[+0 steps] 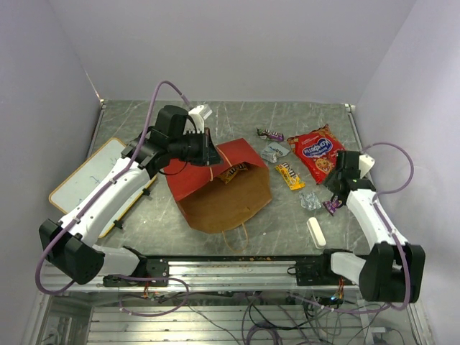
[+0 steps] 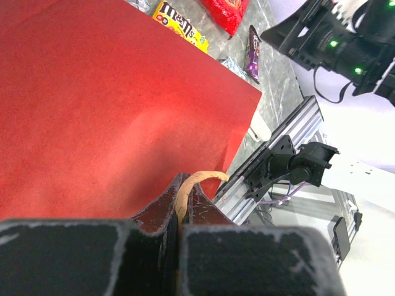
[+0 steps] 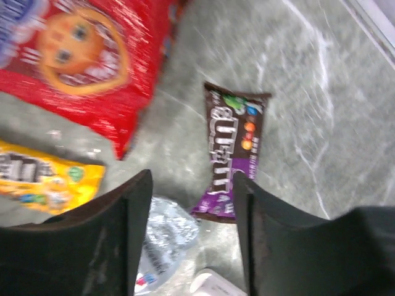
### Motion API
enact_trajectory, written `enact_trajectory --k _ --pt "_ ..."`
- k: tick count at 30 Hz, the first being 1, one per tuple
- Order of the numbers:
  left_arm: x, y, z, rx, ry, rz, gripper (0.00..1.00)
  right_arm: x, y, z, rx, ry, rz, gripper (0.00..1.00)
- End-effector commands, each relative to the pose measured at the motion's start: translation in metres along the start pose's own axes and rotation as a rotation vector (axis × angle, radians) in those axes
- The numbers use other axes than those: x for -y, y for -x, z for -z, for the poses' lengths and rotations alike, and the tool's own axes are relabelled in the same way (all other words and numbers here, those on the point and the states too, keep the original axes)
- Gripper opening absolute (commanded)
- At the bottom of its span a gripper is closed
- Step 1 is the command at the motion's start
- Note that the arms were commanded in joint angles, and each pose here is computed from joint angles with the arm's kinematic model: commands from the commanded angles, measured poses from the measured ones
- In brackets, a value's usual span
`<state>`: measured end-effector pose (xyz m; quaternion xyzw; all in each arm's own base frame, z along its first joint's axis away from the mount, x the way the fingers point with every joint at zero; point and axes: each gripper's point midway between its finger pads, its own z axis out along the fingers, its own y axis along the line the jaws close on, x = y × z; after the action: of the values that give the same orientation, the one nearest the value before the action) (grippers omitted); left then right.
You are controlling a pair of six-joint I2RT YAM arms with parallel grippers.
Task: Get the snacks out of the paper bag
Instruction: Place the snack at the center of the board.
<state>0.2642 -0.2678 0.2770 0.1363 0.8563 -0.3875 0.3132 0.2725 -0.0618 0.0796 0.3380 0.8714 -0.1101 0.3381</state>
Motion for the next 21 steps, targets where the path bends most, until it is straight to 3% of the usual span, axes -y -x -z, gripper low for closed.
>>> enact_trajectory --k 1,10,14,21 --pt "0.011 0.013 0.001 0.038 -0.058 -0.039 0.07 -0.031 0.041 0.028 0.105 0.180 -0.035 0.57" --pt "0.007 0.014 0.002 0.046 -0.031 -0.033 0.07 -0.128 0.069 0.096 0.152 0.782 0.069 0.61" --pt "0.011 0.012 0.002 0.053 -0.061 -0.011 0.07 -0.168 0.073 0.152 0.200 1.108 0.131 0.59" --pt "0.011 0.012 0.001 0.065 -0.063 0.010 0.07 -0.218 0.028 0.270 0.465 1.515 0.517 0.58"
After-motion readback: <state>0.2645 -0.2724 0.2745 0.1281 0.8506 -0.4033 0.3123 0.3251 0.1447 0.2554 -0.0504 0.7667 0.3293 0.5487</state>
